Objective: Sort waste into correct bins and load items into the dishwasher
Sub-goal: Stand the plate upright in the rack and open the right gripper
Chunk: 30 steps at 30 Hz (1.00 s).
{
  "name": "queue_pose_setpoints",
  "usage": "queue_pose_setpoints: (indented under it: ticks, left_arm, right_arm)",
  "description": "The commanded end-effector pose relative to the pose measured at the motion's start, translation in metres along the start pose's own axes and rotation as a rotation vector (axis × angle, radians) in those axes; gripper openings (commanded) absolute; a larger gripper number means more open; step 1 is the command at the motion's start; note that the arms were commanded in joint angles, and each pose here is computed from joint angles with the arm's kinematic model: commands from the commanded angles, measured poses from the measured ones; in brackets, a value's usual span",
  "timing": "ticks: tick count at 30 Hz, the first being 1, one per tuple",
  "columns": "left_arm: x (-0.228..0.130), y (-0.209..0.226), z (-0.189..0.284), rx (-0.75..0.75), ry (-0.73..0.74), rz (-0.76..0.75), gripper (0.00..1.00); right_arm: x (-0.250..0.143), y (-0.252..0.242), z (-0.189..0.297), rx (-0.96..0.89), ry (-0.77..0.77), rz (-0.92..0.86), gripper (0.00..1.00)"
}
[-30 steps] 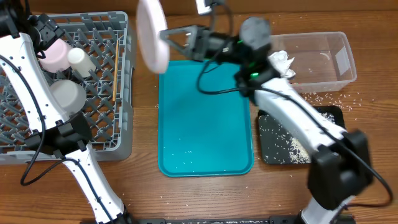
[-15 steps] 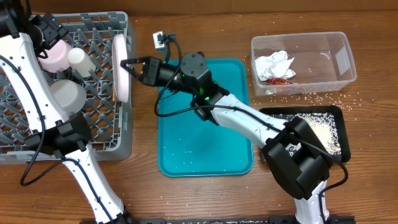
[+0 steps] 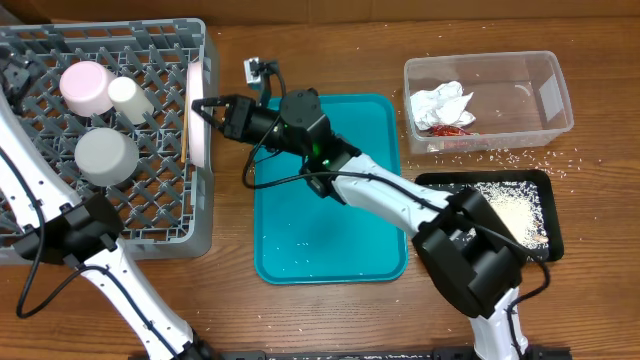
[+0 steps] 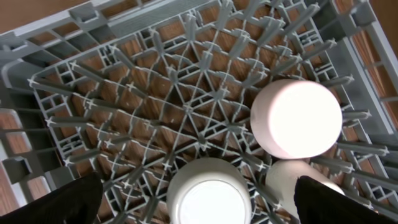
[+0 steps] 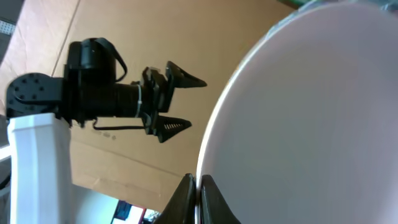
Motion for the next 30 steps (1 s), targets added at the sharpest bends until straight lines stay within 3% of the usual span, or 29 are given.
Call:
queue_pose_setpoints:
  ticks: [1,10,17,22,26,30]
  left_arm:
    - [0.0,0.0,0.003,0.011,-0.015,0.019,1.0]
    - [-0.001,0.0,0.003,0.011,-0.014,0.018,1.0]
    - [-0.001,0.0,0.003,0.011,-0.012,0.016,1.0]
    - [-0.004,0.0,-0.005,0.035,0.012,0.008,1.0]
    - [-0.009,0.0,-0.018,0.075,0.053,-0.004,1.0]
    - [-0.013,0.001,-0.03,0.106,0.083,-0.011,1.0]
  right_arm:
    - [-0.011,0.004,-0.012,0.023,0.018,-0.018,0.04]
    - [-0.019,0.013,-0.015,0.1,0.055,-0.004,0.04]
    - [0.011,0.056,-0.013,0.287,0.005,0.133,0.04]
    - [0.014,0.055,-0.021,0.208,0.047,0.112,0.04]
    - [0.007,0.037,-0.026,0.042,0.017,0.072,0.04]
    - [0.006,0.026,-0.026,-0.043,0.0,0.128,0.04]
Point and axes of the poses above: each gripper's point midway between its finger pads, its own z axis back along the fingers, its own y axis along the line the jaws close on, x = y × z, the point moved 10 cm from there along z, back along the fingers, and after that the axes turned 9 degrees about z, right-handed, at the moved point
